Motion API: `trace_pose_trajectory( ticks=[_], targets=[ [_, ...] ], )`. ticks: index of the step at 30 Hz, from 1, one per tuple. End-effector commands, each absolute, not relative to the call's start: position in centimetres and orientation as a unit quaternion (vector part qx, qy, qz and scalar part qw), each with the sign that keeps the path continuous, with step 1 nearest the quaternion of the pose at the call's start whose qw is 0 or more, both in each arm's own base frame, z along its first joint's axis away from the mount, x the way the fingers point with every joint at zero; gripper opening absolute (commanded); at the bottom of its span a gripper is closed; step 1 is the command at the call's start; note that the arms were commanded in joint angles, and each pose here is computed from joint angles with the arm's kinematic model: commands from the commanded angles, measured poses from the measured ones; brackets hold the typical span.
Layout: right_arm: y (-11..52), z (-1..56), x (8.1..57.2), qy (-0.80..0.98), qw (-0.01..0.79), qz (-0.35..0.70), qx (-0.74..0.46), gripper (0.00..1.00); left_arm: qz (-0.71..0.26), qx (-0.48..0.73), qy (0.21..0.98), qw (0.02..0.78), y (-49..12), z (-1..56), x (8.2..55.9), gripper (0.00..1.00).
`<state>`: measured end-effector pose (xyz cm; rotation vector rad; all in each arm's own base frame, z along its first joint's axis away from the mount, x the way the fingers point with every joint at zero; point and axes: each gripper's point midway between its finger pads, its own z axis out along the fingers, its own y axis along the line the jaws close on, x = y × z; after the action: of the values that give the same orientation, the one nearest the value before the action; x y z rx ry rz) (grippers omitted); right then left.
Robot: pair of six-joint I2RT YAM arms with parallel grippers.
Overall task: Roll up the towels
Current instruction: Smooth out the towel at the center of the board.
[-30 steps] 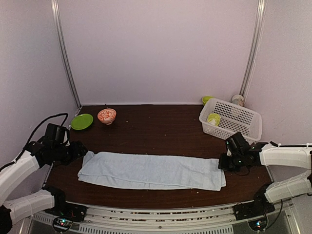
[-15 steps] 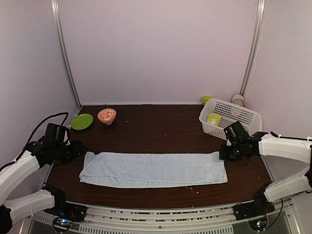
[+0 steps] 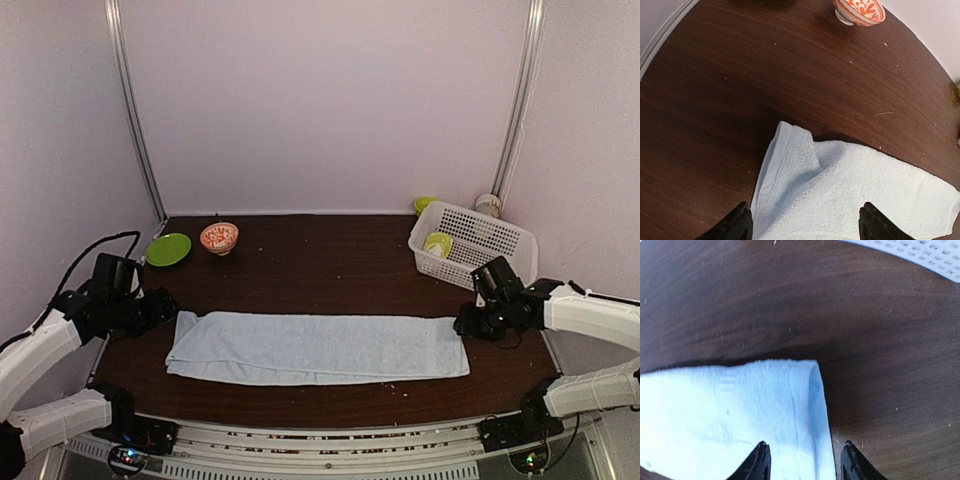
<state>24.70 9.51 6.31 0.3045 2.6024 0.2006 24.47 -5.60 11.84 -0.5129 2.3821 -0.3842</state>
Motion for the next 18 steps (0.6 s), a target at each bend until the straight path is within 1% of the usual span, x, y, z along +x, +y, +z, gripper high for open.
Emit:
trace_pose_trajectory(
  ticks=[1,3,5,9,15,18],
  targets=[
    [10.4,4.0,20.1,0.971,0.186,0.103,0.111,0.40,-0.162,-0.191,0.902,0.351,-5.9,12.4,25.2,0.74],
    [10.7,3.4,19.1,0.972,0.171,0.113,0.111,0.33,-0.165,-0.190,0.902,0.350,-6.0,12.4,25.2,0.74],
    [10.9,3.1,18.5,0.972,0.164,0.122,0.113,0.29,-0.167,-0.189,0.903,0.349,-6.1,12.4,25.2,0.74],
    [11.1,2.9,18.3,0.973,0.160,0.127,0.112,0.28,-0.170,-0.188,0.903,0.348,-6.2,12.3,25.2,0.74],
    [11.7,2.0,17.8,0.977,0.134,0.125,0.107,0.28,-0.176,-0.189,0.901,0.350,-6.3,12.4,25.1,0.74],
    [12.1,1.5,17.2,0.980,0.117,0.127,0.104,0.24,-0.176,-0.189,0.900,0.351,-6.3,12.4,25.0,0.74]
  ],
)
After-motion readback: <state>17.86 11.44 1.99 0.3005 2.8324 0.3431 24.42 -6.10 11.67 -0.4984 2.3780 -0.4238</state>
